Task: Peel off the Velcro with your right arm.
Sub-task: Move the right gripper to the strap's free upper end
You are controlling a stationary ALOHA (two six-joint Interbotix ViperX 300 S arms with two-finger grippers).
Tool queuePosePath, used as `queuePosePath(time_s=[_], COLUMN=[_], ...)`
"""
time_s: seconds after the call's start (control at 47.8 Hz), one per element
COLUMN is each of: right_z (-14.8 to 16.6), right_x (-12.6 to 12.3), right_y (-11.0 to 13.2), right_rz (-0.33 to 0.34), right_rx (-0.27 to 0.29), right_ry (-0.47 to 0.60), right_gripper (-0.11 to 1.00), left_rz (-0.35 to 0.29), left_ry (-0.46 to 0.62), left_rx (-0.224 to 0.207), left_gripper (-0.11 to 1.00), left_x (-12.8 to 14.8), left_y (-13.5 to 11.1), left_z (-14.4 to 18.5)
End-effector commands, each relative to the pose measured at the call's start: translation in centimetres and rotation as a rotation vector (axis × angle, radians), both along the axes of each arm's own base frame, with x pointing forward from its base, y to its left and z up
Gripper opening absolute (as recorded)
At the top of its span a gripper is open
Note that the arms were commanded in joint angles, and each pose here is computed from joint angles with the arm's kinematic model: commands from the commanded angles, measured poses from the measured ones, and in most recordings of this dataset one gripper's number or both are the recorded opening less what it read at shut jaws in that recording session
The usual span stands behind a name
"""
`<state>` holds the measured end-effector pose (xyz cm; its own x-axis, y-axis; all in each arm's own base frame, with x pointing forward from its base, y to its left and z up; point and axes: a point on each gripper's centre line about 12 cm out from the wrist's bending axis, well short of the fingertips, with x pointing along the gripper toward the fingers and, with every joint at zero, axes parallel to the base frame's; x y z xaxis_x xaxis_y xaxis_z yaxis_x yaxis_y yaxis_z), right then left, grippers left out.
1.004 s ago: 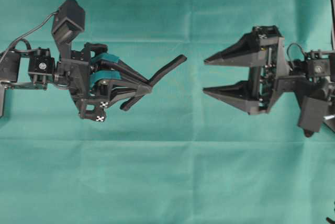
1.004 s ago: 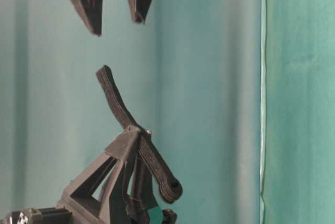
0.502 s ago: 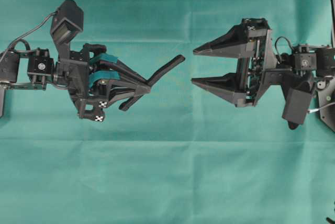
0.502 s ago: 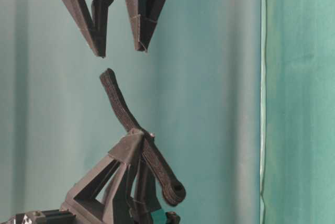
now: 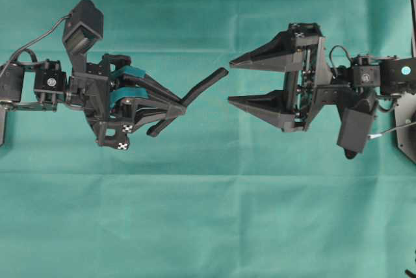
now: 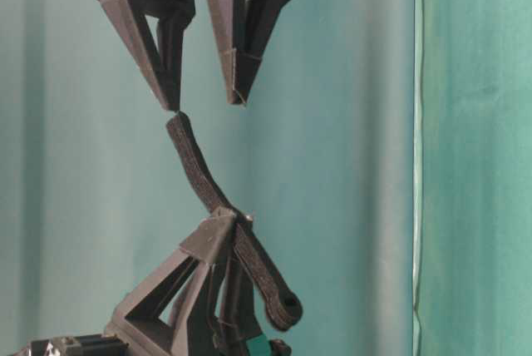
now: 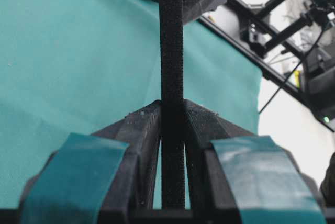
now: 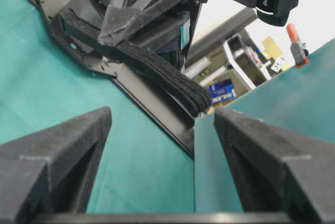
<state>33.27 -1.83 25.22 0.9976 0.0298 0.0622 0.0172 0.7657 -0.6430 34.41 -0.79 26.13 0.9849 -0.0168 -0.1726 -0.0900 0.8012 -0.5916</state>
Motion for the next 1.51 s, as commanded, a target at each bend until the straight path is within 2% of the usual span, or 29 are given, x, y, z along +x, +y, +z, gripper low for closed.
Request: queuePosePath(time_s=[0.0,0.376,1.213,1.317,1.485], right_z=[1.05,0.83,1.19,1.34,1.42], right_x=[0.39,0.29,1.21,1.19,1.17], right_y=[-0.09,-0.08,-0.09,-0.12,-0.21], right_rz=[-0.001,-0.001,0.004,0.004,0.002], right_rx=[0.000,0.002,0.002,0.003,0.001], right_ry=[-0.037,-0.030,-0.052,-0.064,-0.071], right_gripper=[0.47,0.29,0.27,0.22,0.03], left_rz=[0.007,0.011,0.012,0.012,0.007], left_ry=[-0.037,-0.037,-0.032,-0.031,-0.029], left_rx=[-0.001,0.000,0.003,0.003,0.004], left_gripper=[0.12,0.12,0.12,0.12,0.12], left_x=[-0.08,-0.08,-0.11,-0.09,-0.07], left_y=[0.22,0.38,0.43,0.43,0.27], left_z=[1.09,1.09,0.92,0.87,0.81])
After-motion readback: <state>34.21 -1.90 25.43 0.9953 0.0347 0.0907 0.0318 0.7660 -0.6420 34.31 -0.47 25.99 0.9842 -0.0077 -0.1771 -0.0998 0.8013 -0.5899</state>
